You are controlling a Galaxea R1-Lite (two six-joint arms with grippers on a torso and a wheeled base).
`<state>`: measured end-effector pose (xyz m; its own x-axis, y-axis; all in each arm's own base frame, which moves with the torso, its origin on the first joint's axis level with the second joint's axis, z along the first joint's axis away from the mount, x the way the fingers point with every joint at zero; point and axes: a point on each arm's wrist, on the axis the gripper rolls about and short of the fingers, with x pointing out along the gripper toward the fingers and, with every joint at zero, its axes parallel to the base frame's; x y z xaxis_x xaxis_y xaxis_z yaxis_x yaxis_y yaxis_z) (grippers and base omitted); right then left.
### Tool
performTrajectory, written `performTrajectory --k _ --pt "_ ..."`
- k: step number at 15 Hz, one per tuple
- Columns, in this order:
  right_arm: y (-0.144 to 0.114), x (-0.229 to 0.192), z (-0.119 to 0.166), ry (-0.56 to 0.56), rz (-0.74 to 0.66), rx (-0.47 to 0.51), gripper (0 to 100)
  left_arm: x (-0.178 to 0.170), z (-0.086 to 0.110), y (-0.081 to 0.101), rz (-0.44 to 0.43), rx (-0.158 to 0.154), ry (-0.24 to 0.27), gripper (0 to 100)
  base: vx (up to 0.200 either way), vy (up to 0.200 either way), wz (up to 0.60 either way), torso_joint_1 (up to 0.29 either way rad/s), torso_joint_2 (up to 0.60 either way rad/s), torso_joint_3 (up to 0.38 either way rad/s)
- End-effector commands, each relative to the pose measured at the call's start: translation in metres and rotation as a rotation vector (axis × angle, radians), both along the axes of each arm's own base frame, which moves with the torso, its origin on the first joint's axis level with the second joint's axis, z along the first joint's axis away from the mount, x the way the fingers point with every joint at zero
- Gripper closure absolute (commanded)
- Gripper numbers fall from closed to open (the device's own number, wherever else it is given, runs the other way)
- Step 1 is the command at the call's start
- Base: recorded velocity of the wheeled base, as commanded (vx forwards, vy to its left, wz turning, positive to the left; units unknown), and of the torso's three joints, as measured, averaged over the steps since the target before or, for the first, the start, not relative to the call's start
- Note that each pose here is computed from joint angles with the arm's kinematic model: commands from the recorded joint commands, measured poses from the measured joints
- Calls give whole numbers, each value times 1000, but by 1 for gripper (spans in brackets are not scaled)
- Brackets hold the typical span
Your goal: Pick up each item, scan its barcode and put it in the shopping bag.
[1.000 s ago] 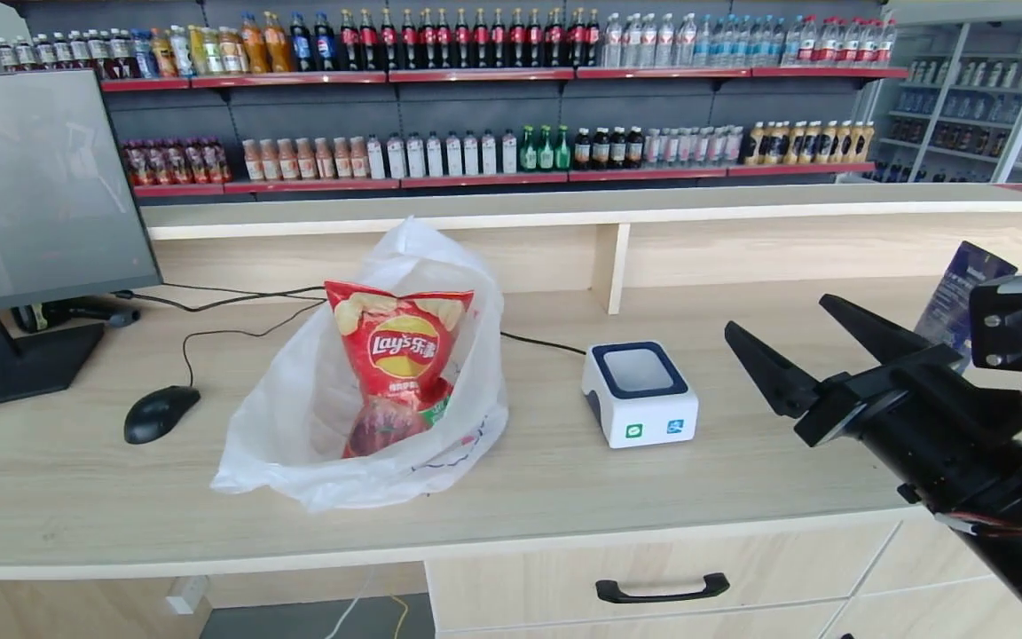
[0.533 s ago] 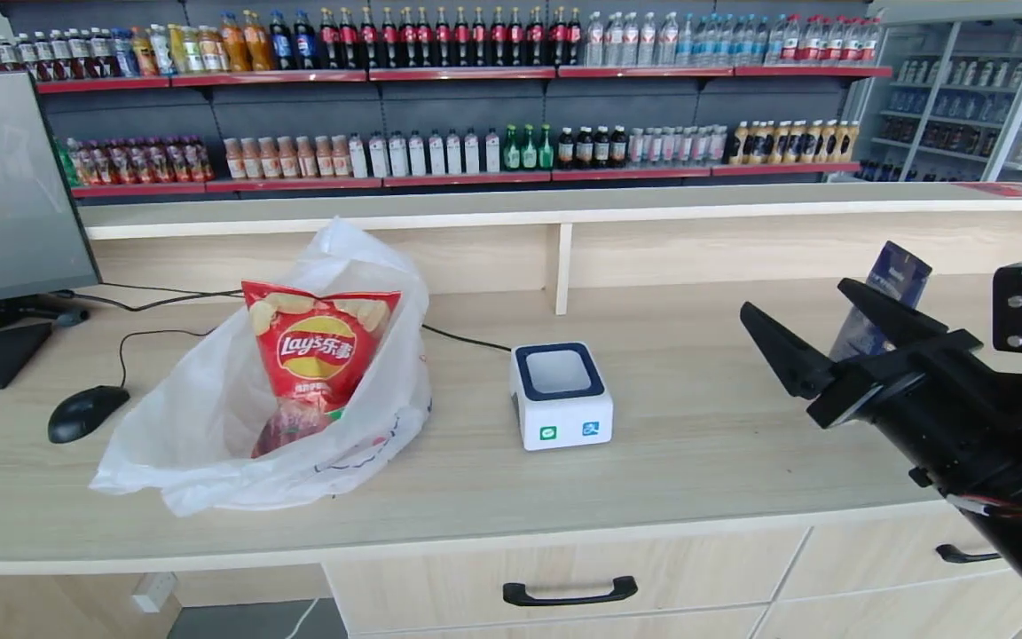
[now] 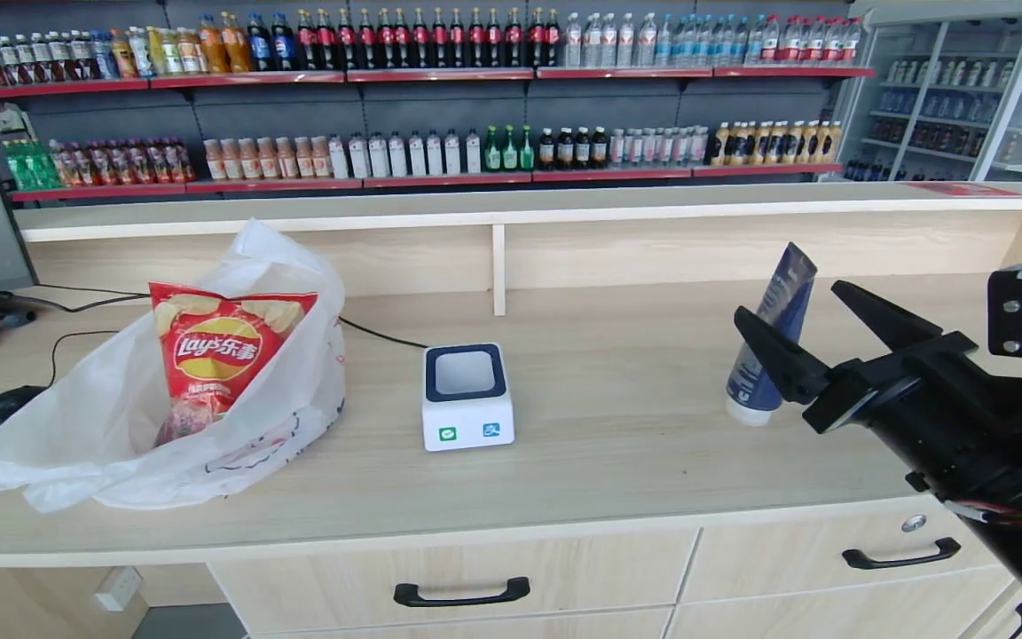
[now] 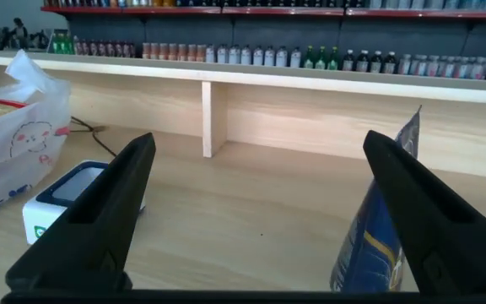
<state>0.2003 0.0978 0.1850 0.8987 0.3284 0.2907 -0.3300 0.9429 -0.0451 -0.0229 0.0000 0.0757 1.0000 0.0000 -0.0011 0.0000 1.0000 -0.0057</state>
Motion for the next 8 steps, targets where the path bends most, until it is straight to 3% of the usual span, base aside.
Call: performTrajectory --k 1,3,8 --pt "-10 4 -7 29 -56 -13 0 0 0 0 0 0 -1 0 0 0 0 0 0 0" --pt "-22 12 -17 70 -121 -31 0 0 0 0 0 0 -1 0 0 0 0 0 0 0" --pt "-20 38 -27 103 -164 -40 0 0 0 0 0 1 0 0 0 0 0 0 0 0"
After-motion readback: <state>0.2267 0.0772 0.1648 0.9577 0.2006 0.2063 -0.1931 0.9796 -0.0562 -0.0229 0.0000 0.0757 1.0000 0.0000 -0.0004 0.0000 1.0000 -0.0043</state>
